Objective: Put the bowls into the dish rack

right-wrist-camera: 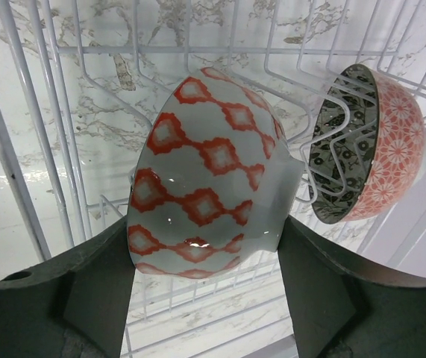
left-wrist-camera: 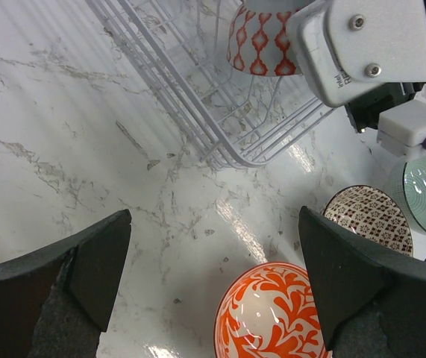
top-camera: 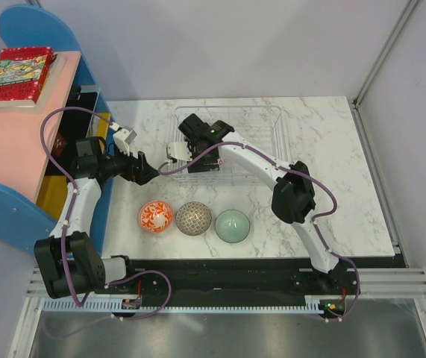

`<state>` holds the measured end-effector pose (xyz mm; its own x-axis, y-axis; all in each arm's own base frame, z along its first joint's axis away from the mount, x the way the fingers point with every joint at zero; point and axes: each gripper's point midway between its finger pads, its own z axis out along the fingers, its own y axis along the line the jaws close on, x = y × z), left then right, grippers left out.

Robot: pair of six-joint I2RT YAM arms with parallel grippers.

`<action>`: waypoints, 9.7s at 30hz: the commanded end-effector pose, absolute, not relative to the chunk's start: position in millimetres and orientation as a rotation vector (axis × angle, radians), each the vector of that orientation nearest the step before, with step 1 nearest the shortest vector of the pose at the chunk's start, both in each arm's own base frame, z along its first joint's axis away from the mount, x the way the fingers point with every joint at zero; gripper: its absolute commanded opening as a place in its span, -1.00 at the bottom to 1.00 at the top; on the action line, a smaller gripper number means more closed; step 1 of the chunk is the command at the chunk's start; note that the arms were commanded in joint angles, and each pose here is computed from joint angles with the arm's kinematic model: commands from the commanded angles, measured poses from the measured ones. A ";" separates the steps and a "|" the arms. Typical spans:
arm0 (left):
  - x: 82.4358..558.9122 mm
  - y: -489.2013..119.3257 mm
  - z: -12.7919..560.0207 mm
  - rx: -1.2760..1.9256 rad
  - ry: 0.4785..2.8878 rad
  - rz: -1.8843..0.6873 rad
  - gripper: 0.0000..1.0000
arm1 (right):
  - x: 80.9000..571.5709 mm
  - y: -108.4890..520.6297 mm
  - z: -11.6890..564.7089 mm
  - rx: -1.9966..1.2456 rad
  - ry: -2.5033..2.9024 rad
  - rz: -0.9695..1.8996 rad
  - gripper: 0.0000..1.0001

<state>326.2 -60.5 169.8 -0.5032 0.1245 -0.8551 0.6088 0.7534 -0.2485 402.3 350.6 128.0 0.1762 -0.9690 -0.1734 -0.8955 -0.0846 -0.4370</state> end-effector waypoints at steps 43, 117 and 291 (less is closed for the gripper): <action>297.6 -44.9 111.5 0.802 2.177 -0.607 0.99 | 405.3 326.8 234.3 -1.206 1.783 -0.090 0.92; 290.6 -105.1 210.5 1.023 1.876 -0.764 -0.96 | 316.3 303.4 313.8 -0.936 1.736 0.579 0.95; 316.7 -115.3 199.6 0.818 1.738 -0.815 0.99 | 537.6 174.3 127.3 -0.665 2.116 -0.736 -1.00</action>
